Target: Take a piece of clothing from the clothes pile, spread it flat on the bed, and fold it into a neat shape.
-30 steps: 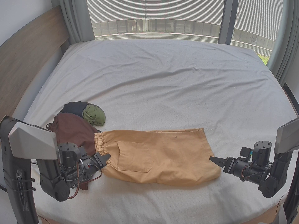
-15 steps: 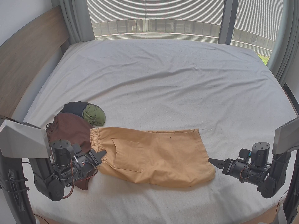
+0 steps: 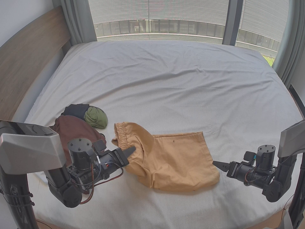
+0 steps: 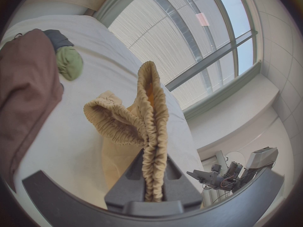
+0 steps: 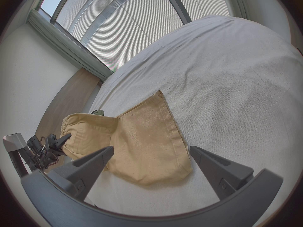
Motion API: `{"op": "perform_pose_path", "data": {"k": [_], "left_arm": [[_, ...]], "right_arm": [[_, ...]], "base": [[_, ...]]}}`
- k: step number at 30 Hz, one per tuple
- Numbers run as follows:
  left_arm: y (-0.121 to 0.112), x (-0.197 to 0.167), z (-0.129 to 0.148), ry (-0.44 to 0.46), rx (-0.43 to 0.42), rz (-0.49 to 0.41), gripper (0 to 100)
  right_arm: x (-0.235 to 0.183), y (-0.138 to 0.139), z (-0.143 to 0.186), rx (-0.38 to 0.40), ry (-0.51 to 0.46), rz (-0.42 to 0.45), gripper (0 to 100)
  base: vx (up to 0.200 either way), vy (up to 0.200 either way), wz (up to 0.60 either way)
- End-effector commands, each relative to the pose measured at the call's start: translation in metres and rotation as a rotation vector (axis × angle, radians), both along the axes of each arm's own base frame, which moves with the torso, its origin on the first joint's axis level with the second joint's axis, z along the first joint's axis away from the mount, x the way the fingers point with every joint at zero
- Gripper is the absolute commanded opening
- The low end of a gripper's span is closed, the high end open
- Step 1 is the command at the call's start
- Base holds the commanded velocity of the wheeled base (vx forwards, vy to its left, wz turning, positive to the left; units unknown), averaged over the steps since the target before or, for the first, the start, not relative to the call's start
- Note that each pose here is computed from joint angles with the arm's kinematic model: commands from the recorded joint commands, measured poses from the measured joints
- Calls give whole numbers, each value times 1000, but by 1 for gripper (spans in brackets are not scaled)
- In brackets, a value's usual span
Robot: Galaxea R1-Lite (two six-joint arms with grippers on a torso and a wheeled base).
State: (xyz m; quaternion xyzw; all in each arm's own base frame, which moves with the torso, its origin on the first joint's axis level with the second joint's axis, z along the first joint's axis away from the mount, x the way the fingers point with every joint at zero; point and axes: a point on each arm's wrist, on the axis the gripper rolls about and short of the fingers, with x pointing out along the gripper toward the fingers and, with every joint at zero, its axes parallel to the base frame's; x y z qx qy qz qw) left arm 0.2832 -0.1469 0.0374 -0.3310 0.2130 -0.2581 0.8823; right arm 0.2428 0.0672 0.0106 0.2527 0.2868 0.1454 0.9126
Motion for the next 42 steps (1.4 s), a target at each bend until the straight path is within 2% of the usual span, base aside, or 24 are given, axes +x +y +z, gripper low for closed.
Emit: {"op": "perform_pose_path", "data": {"k": [1, 4, 7, 14, 23, 32, 42], "left_arm": [[-26, 3, -3, -24, -16, -65, 0], [-31, 4, -4, -29, -20, -80, 0], [-48, 8, -11, -34, -25, -116, 0], [-76, 14, -9, -37, -94, -164, 0], [-113, 15, -18, -12, -104, -234, 0], [-136, 23, -22, 8, -122, -260, 0], [-153, 23, -27, 47, -99, -293, 0]], "right_arm": [[1, 0, 0, 0, -3, -2, 100], [1, 0, 0, 1, -3, -2, 100], [3, 0, 1, 3, -9, -2, 100], [4, 0, 1, 4, -15, -4, 100], [8, -2, 3, 10, -30, -19, 100], [12, -5, 4, 13, -43, -34, 100], [15, -7, 5, 14, -51, -43, 100]], "base": [[0, 0, 0], [0, 0, 0], [0, 0, 0], [0, 0, 0], [0, 0, 0], [0, 0, 0], [0, 0, 0]]}}
